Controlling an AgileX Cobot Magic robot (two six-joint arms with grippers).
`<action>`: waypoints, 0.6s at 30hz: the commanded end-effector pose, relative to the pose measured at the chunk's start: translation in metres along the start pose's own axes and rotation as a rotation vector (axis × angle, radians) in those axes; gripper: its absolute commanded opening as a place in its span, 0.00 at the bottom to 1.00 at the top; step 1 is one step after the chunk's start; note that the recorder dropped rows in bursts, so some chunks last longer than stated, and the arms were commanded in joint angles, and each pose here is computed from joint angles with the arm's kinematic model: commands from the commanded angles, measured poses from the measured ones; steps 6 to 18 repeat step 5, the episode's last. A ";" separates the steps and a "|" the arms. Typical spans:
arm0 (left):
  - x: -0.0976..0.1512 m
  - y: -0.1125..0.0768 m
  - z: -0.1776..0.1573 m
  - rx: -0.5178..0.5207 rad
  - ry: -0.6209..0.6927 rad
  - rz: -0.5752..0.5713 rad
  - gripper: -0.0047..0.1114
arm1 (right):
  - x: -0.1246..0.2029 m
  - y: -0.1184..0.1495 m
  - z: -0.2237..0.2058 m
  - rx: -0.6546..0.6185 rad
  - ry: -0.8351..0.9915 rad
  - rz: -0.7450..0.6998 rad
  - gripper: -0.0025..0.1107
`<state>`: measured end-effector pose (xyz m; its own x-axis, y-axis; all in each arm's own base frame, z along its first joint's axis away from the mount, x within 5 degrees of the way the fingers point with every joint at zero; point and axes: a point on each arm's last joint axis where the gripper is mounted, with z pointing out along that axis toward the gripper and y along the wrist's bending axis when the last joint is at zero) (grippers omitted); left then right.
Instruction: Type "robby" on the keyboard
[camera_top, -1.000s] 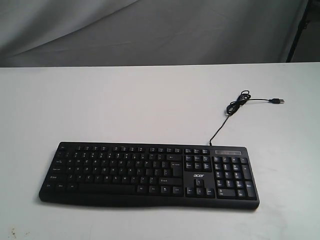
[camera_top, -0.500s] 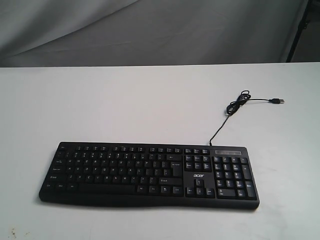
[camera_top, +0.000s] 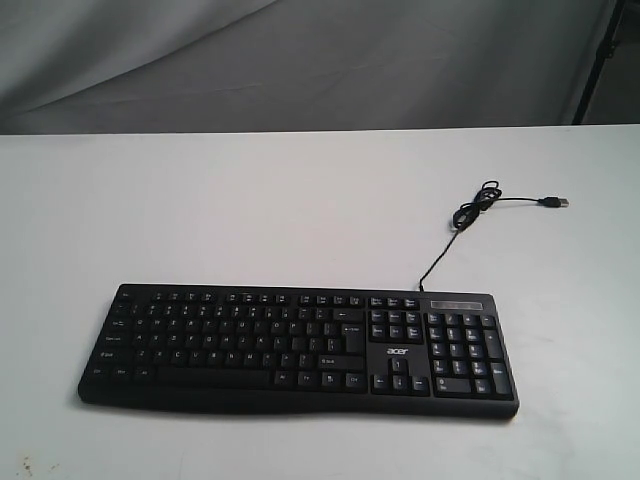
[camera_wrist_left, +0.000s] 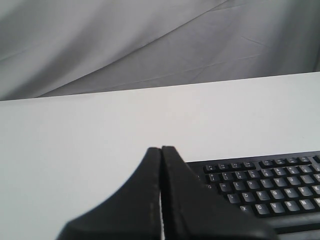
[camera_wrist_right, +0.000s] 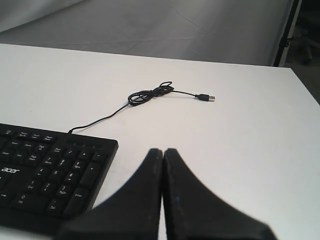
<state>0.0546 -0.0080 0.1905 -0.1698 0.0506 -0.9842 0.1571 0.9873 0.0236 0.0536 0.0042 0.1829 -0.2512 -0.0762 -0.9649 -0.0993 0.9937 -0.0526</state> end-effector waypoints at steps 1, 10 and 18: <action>0.001 0.000 0.000 0.005 -0.005 0.003 0.04 | 0.001 0.000 0.000 0.009 -0.005 0.002 0.02; 0.001 0.000 0.000 0.005 -0.005 0.003 0.04 | 0.001 0.000 0.000 0.009 -0.005 0.002 0.02; 0.001 0.000 0.000 0.005 -0.005 0.003 0.04 | 0.001 0.000 0.000 0.009 -0.005 0.002 0.02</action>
